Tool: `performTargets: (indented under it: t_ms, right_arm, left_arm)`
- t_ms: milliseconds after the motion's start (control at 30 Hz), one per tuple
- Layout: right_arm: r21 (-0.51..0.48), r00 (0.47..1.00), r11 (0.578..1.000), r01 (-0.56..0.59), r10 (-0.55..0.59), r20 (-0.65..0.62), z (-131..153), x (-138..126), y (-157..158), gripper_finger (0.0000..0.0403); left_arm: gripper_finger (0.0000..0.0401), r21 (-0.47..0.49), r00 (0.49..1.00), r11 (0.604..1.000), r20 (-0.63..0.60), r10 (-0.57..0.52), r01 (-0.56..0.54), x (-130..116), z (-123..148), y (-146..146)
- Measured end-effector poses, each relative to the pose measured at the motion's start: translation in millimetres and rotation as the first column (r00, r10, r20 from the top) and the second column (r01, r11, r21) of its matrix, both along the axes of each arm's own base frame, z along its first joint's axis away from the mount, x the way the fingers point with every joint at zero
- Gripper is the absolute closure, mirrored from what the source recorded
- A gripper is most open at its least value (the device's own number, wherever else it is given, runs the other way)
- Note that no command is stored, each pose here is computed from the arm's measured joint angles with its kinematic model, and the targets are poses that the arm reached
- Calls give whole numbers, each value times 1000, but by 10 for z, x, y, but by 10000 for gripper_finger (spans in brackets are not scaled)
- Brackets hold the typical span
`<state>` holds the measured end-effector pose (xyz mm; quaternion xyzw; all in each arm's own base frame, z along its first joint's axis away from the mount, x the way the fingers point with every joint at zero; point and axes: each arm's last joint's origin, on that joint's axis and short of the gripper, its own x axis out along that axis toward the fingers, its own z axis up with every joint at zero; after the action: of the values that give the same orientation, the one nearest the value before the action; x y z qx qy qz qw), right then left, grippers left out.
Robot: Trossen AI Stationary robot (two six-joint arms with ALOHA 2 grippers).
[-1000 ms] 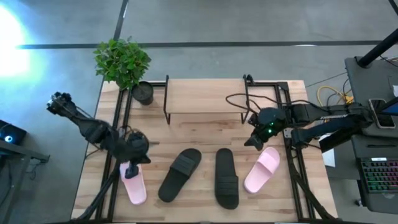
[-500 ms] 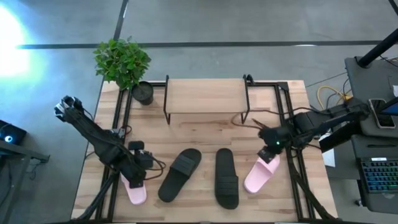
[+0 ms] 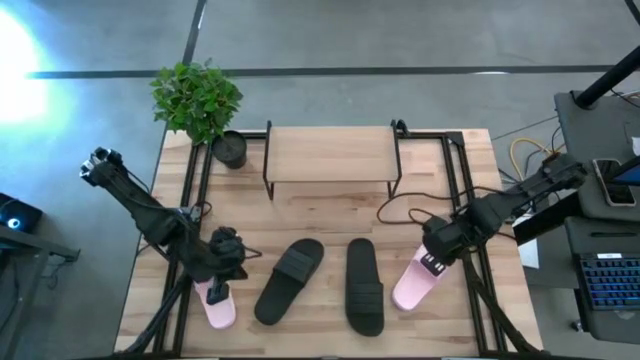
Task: Pick and place slides into the shelf
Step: Put the right pink slipper on the shelf
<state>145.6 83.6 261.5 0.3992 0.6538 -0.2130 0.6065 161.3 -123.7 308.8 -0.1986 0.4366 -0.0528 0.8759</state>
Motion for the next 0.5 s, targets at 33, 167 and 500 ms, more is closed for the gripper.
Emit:
performTargets:
  t_ms: [33,167,500]
  right_arm:
    - [-8,1000,1000,-2,2,-16,-26,15,15,386]
    - [-26,999,1000,-18,16,-45,-112,102,71,347]
    - [-97,997,992,-82,81,-18,-271,252,250,213]
  left_arm:
    - [401,-11,1000,1000,19,4,-4,-13,17,16]
    - [401,-21,999,1000,46,18,-17,-43,58,58]
    - [401,4,1000,1000,19,19,-19,-47,23,64]
